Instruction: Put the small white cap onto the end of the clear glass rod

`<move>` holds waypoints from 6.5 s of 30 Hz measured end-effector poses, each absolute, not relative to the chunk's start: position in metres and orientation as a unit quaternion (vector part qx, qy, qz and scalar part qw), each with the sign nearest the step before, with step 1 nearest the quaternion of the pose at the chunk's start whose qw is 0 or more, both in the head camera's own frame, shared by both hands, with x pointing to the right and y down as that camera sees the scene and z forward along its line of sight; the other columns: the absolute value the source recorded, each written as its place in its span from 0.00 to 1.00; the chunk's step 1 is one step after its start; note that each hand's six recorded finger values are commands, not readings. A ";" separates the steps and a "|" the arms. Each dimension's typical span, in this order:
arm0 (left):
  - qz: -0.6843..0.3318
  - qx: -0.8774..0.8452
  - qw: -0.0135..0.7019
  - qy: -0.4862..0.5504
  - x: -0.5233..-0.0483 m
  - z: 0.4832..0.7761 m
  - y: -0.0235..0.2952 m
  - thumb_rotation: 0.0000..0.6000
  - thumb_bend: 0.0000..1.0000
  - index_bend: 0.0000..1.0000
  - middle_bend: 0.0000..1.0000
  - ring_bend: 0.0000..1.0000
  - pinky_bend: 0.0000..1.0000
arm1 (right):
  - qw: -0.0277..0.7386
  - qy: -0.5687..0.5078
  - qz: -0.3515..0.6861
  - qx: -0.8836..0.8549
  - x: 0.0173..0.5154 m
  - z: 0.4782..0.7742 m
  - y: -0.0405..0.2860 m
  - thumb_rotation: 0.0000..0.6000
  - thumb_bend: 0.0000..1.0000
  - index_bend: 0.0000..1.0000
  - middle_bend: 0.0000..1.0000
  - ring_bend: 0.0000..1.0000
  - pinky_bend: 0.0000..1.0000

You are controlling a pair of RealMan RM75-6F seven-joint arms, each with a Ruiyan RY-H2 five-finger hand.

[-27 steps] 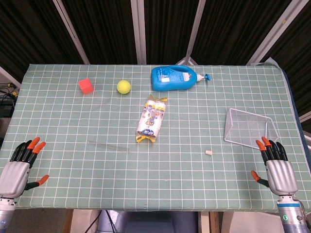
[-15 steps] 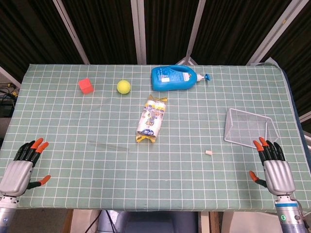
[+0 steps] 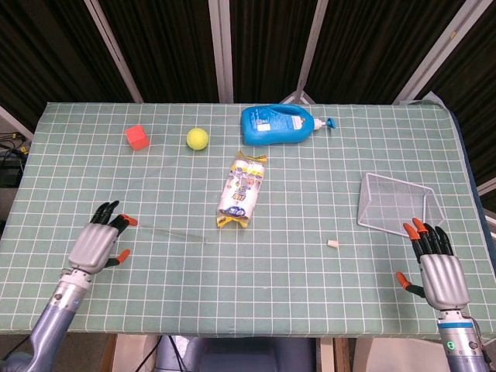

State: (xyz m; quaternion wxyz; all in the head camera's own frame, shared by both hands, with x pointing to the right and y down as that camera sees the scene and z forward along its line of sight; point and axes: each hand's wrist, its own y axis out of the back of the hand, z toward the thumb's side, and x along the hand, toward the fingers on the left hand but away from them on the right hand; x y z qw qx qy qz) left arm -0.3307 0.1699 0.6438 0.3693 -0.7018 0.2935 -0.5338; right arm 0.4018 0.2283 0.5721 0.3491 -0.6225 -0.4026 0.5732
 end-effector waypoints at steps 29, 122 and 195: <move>-0.562 -0.698 0.358 0.261 -0.254 0.724 0.148 1.00 0.43 0.46 0.39 0.00 0.00 | 0.339 -0.414 0.566 -0.627 0.403 0.572 0.227 1.00 0.27 0.00 0.00 0.00 0.00; -0.399 -0.762 0.353 0.368 -0.214 0.643 0.105 1.00 0.62 0.56 0.47 0.05 0.00 | 0.304 -0.319 0.602 -0.666 0.308 0.700 0.179 1.00 0.27 0.48 0.21 0.08 0.00; -0.399 -0.762 0.345 0.375 -0.225 0.645 0.104 1.00 0.62 0.56 0.47 0.05 0.00 | 0.308 -0.336 0.592 -0.665 0.294 0.701 0.176 1.00 0.39 0.59 0.22 0.09 0.00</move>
